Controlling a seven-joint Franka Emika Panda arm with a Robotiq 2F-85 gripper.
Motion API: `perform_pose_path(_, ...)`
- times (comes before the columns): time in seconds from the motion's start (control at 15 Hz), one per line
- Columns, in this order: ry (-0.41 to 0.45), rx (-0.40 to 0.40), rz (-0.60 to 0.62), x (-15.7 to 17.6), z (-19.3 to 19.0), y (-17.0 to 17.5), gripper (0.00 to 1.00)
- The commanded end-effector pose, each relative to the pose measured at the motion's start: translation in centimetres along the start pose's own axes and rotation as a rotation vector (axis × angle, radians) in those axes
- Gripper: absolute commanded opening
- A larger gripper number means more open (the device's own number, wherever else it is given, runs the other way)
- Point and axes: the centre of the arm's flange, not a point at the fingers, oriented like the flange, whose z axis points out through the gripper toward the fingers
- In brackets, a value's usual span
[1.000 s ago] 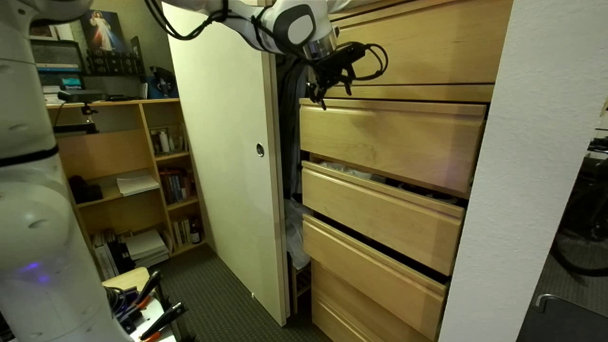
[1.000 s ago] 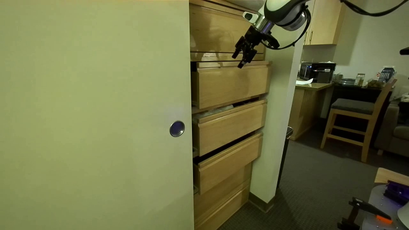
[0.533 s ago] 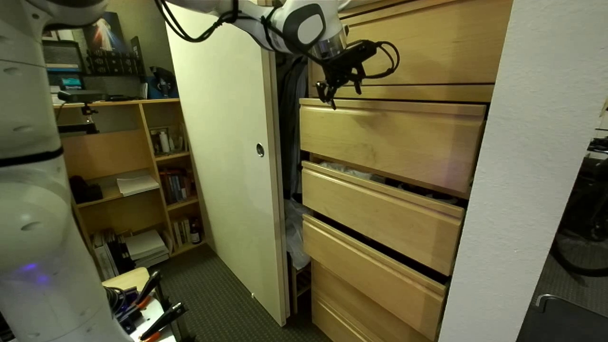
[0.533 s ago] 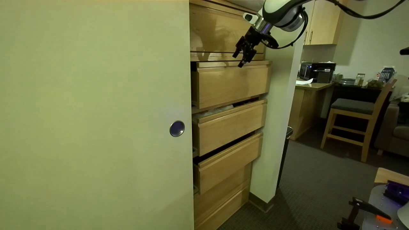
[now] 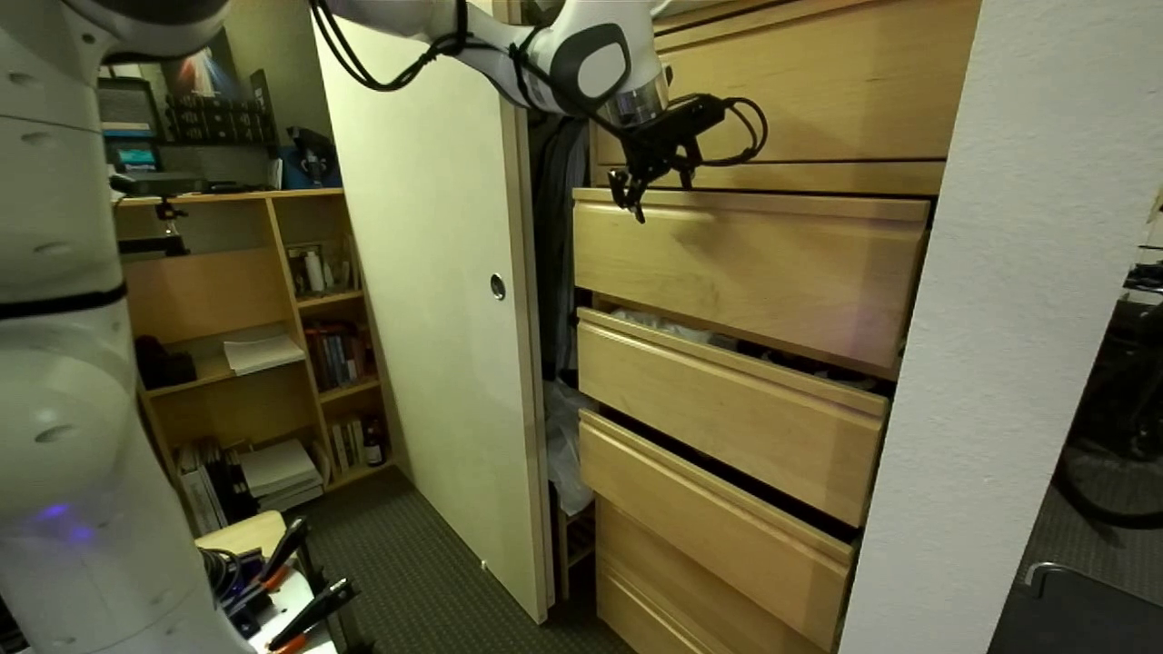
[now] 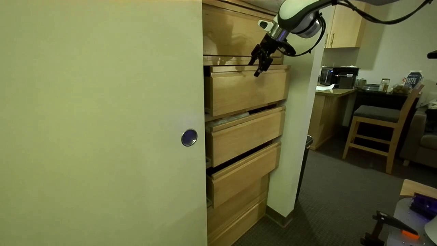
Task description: Open the second drawer of the cupboard
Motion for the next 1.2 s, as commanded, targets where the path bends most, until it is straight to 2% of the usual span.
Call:
perform_pose_path(0.0,-0.004,0.025,-0.05,-0.6,0.7,0.4,1.0)
perform_pose_path(0.4,-0.017,0.049,-0.071,-0.6,0.8,0.2,1.0)
perform_pose_path(0.53,-0.022,0.084,-0.082,-0.7,0.9,0.0,1.0)
perform_pose_path(0.6,-0.021,0.11,-0.089,-0.9,1.0,-0.6,1.0)
perform_pose_path(0.67,-0.023,0.124,-0.1,-1.4,2.3,-3.0,1.0)
perform_pose_path(0.93,-0.014,0.199,-0.147,-2.4,3.1,-6.7,1.0)
perform_pose_path(1.13,-0.008,0.215,-0.175,-3.0,1.6,-8.6,1.0)
